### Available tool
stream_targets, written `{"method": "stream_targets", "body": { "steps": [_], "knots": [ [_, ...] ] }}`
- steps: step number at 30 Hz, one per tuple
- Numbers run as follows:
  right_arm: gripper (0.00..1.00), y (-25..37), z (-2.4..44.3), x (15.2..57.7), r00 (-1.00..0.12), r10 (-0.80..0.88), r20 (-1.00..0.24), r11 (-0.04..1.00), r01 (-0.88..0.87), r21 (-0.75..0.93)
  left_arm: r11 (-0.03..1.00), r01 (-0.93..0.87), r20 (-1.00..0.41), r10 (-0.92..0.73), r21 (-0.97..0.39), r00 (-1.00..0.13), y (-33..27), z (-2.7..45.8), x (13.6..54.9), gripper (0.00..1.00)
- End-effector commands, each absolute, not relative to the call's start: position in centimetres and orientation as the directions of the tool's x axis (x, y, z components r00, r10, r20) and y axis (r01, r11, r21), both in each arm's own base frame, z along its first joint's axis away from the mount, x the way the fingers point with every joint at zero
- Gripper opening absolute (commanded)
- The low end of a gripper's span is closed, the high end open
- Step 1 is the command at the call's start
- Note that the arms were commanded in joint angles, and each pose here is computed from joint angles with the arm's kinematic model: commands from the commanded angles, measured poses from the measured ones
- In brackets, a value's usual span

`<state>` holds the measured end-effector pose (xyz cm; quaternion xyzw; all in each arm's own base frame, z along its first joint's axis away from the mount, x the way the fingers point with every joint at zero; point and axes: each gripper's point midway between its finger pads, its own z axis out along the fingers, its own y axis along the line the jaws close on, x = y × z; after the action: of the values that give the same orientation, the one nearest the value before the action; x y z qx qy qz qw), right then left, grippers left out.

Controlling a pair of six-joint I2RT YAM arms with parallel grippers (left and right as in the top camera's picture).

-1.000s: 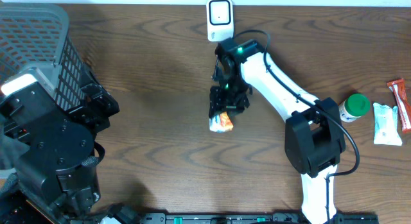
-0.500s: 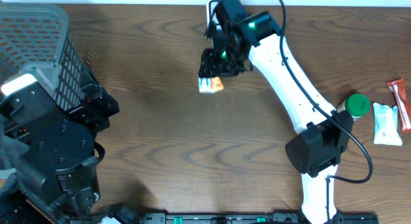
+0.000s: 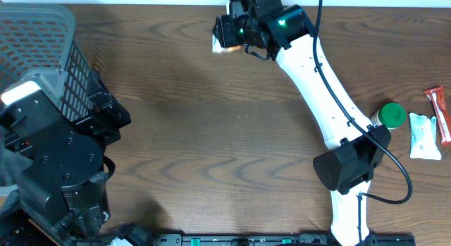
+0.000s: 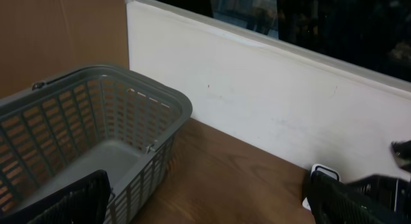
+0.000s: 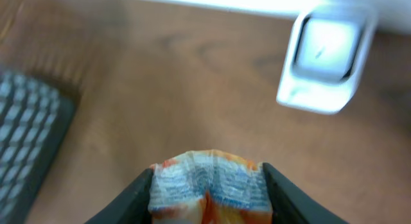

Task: Scan the item barcode
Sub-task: 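Lift the Kleenex pack up to the white scanner with the right gripper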

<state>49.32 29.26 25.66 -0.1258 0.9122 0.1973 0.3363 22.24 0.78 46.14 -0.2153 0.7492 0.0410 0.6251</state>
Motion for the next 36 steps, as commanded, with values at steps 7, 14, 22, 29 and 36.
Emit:
{"method": "stream_targets", "body": {
  "steps": [7,14,22,29,36],
  "knots": [
    [0.54,28.0,25.6,55.1,-0.587,-0.110,-0.802,0.938,-0.328,0.111,0.896,-0.396,-0.957,-0.267,-0.202,-0.115,1.2,46.2,22.2,0.98],
    [0.52,28.4,22.5,60.4,-0.475,-0.112,-0.873,0.954,-0.296,0.038,0.896,-0.396,-0.957,-0.267,-0.202,-0.115,1.2,46.2,22.2,0.98],
    [0.48,27.1,18.6,66.8,-0.295,-0.062,-0.953,0.977,-0.213,0.003,0.896,-0.396,-0.957,-0.267,-0.202,-0.115,1.2,46.2,22.2,0.98],
    [0.46,25.6,13.1,69.3,-0.271,-0.035,-0.962,0.980,-0.199,0.021,0.896,-0.396,-0.957,-0.267,-0.202,-0.115,1.2,46.2,22.2,0.98],
    [0.44,23.8,12.5,69.9,-0.288,-0.027,-0.957,0.985,-0.170,0.023,0.896,-0.396,-0.957,-0.267,-0.202,-0.115,1.2,46.2,22.2,0.98]
  ]
}}
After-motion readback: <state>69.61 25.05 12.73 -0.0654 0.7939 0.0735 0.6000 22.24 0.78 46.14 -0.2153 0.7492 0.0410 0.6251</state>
